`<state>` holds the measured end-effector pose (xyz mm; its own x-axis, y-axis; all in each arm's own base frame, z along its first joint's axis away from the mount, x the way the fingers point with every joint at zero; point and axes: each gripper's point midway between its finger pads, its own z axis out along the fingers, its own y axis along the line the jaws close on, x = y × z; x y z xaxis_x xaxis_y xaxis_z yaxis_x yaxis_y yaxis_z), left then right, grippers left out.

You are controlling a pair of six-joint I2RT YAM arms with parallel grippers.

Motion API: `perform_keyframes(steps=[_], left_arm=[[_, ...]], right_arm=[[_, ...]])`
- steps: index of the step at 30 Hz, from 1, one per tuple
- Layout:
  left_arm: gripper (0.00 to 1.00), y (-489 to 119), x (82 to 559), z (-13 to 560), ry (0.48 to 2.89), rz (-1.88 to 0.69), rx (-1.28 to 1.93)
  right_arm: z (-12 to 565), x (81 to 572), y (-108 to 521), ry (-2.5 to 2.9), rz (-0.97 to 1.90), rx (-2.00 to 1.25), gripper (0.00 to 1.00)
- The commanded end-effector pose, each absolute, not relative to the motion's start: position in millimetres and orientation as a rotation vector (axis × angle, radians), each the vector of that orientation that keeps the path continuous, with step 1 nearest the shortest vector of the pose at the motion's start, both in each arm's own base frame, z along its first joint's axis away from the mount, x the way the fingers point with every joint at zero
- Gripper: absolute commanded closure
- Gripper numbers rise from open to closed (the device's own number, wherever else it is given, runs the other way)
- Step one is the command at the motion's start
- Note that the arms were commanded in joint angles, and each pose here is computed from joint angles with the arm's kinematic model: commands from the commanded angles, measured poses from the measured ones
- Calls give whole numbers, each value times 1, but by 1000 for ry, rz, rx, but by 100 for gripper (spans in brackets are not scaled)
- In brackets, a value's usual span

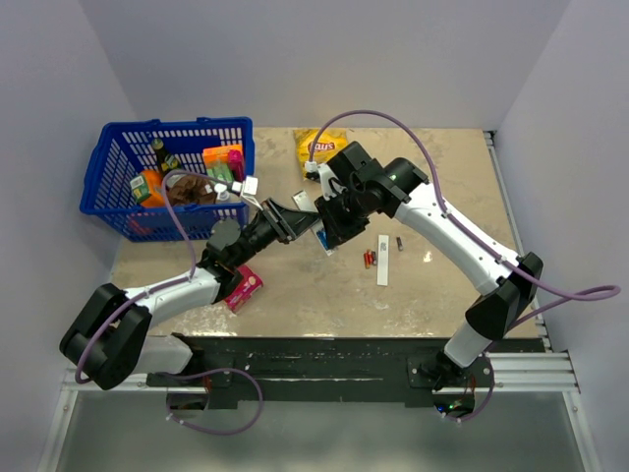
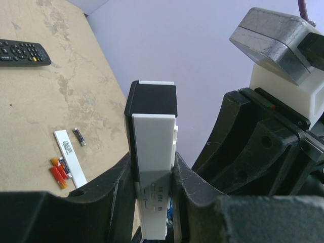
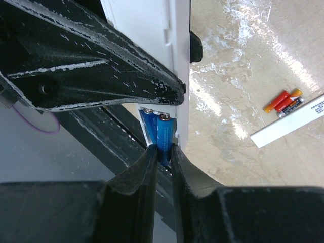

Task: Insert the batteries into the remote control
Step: Load the battery into the remote control.

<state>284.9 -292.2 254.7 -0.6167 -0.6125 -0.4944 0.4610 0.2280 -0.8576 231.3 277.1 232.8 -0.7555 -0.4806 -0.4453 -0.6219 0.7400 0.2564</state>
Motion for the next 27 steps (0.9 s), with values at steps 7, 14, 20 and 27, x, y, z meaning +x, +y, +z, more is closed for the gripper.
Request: perform_keyframes(steps=[7,14,20,27], left_arm=[[100,-290,284,294,1488,-1606,-163],[100,-291,284,290,1507,-1633,-202],[100,-292,284,281,1547,-1683,-275],[100,-292,283,285,1538,-1709,-302]], right_arm=[[246,234,276,2567,553,-842,74],[247,235,276,2559,545,-840,78],[249,239,276,2547,536,-827,91],[248,244,278,2543,523,-807,91]])
